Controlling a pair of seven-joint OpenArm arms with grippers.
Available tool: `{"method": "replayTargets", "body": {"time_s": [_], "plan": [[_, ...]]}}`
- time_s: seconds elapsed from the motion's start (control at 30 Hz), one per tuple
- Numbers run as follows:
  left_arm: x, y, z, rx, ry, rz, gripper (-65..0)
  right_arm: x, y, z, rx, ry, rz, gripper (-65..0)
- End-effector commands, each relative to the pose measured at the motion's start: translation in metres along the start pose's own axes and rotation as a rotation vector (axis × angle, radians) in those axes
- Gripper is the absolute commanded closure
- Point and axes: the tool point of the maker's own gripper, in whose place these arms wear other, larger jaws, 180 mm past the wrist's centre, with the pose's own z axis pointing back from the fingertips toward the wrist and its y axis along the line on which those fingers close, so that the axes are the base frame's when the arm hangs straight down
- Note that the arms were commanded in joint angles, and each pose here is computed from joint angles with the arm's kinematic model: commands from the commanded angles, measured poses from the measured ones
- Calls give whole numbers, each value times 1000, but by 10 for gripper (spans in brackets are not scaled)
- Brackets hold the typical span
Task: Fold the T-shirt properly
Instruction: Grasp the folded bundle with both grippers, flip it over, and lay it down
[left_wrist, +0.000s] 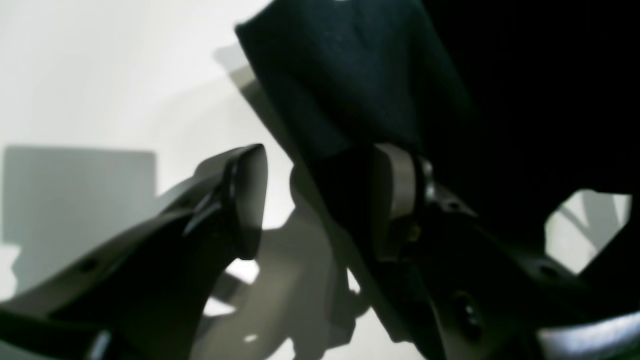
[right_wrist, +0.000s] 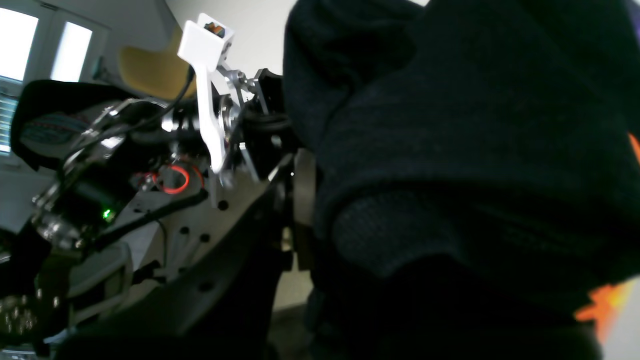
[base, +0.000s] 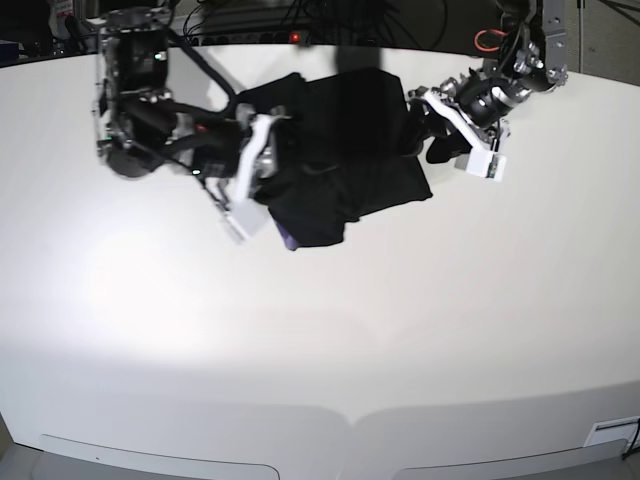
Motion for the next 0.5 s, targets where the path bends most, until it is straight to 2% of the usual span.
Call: {"method": "replayTargets", "body": {"time_s": [0.0, 0.2, 0.37, 0.47], "plan": [[-10, 2, 2, 9, 49, -19, -317, 16, 13, -7, 38, -52, 32, 0], [-9, 2, 2, 8, 49, -18, -318, 18, 36, -49, 40, -27, 67, 0], [-9, 2, 2, 9, 48, -18, -317, 21, 53, -67, 63, -31, 104, 0], [-9, 3, 3, 11, 50, -21, -317, 25, 62, -71, 93, -51, 111, -227]]}}
